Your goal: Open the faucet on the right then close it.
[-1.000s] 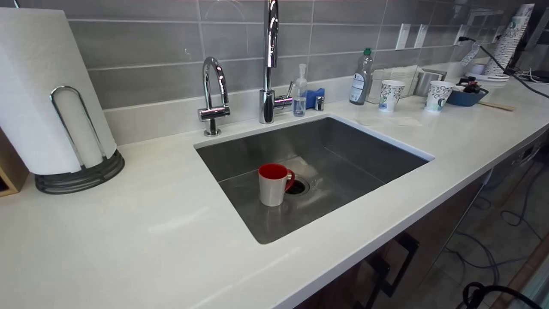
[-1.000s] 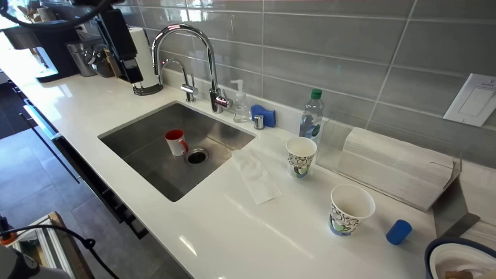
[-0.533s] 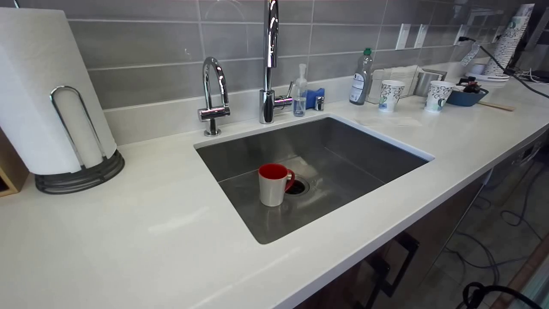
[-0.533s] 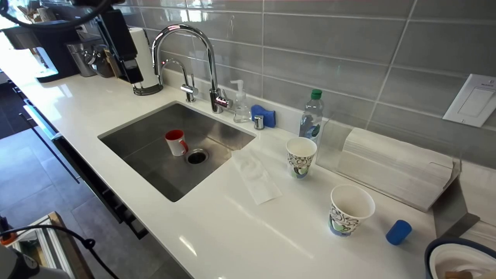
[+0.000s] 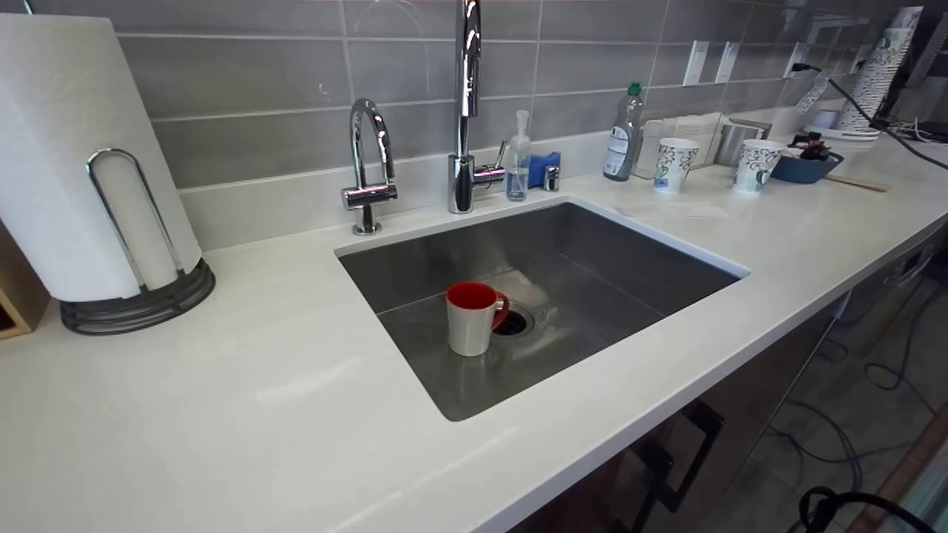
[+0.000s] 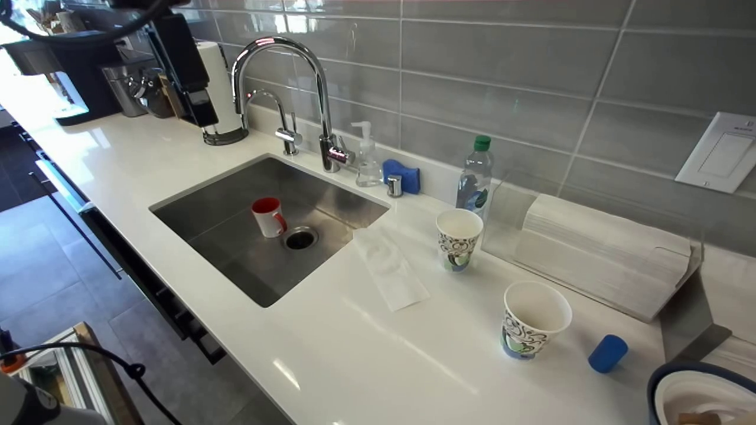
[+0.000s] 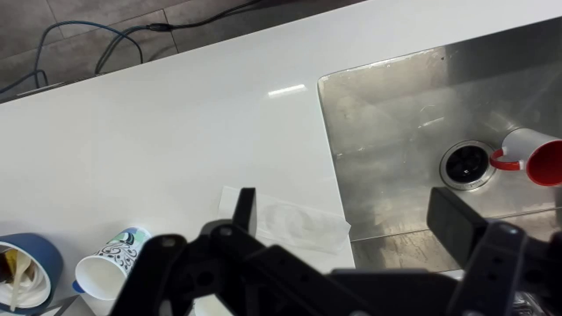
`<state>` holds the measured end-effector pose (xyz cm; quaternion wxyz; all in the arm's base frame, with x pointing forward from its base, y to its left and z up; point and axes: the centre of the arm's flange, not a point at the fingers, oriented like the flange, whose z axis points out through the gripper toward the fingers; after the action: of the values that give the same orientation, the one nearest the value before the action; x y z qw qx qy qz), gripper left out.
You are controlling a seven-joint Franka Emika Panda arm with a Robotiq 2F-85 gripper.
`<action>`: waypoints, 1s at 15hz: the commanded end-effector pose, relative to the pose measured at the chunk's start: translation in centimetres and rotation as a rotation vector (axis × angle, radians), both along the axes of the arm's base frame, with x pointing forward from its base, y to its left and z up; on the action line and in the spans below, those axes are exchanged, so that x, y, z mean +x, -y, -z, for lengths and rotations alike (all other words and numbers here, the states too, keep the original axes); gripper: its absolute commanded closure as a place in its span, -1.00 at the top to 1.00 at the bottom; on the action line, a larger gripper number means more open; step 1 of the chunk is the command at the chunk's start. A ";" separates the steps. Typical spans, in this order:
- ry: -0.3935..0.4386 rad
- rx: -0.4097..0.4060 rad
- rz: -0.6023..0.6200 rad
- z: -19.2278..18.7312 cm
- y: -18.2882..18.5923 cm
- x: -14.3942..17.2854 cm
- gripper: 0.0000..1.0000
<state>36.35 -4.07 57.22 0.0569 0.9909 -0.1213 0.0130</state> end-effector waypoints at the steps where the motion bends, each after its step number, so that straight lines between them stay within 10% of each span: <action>1: 0.000 0.000 0.000 0.0 0.0 0.0 1.00; 10: 0.000 0.000 0.000 0.0 0.0 0.0 1.00; 15: -0.004 0.079 -0.100 2.0 -7.9 4.8 1.00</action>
<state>37.90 -0.77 56.23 0.0361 0.9948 -0.0943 0.0158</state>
